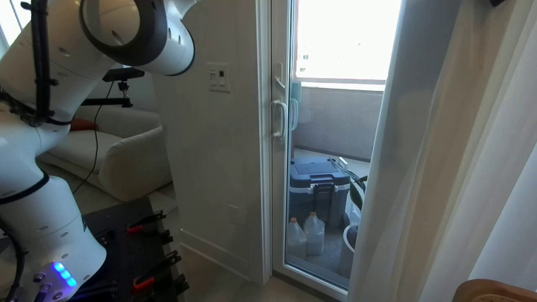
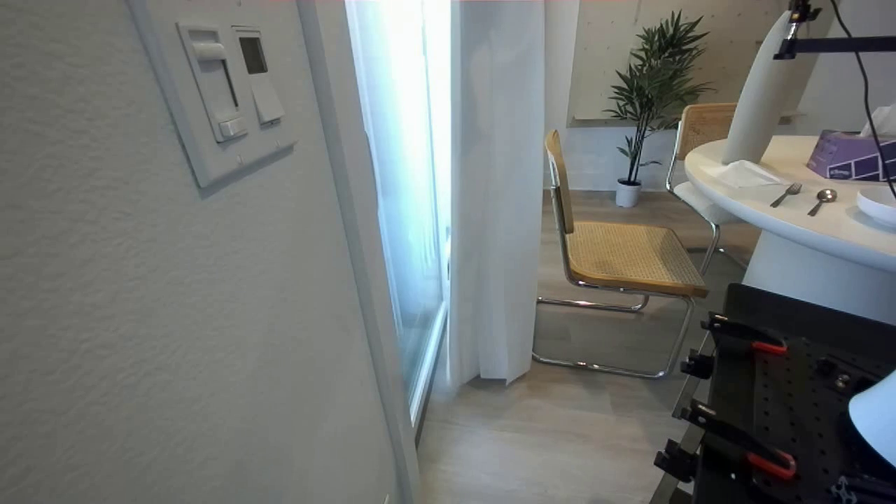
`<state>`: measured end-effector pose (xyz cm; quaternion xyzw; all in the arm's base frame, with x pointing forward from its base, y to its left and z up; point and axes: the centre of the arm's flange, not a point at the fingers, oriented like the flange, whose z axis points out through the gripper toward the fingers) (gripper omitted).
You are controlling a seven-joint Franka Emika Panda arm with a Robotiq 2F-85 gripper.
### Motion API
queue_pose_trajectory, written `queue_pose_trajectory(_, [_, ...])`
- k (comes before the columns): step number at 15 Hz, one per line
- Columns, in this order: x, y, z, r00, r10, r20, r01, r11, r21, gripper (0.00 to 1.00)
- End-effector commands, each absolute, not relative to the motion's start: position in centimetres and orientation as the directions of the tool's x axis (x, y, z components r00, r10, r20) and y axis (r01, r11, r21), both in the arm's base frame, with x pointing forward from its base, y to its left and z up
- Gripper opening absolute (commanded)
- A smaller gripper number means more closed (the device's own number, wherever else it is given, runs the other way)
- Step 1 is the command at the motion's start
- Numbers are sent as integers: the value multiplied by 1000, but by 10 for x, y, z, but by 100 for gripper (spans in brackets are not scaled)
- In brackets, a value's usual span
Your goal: Open the curtain.
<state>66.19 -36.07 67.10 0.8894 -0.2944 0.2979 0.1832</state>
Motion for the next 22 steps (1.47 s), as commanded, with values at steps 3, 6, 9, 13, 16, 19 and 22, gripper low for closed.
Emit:
queue_pose_trajectory(3, [723,-403,681,674,-483,559,-663,-730,168,42])
queue_pose_trajectory(6, [726,-408,652,716,-512,475,-649,-738,183,62])
queue_pose_trajectory(9, [730,-413,625,754,-523,399,-629,-750,204,86])
queue_pose_trajectory(13, [729,-408,607,825,-486,288,-553,-800,233,100])
queue_pose_trajectory(16, [725,-402,604,887,-414,206,-458,-848,267,100])
queue_pose_trajectory(19, [716,-399,606,936,-321,144,-350,-888,297,100])
queue_pose_trajectory(22, [707,-400,614,972,-214,101,-236,-915,329,100])
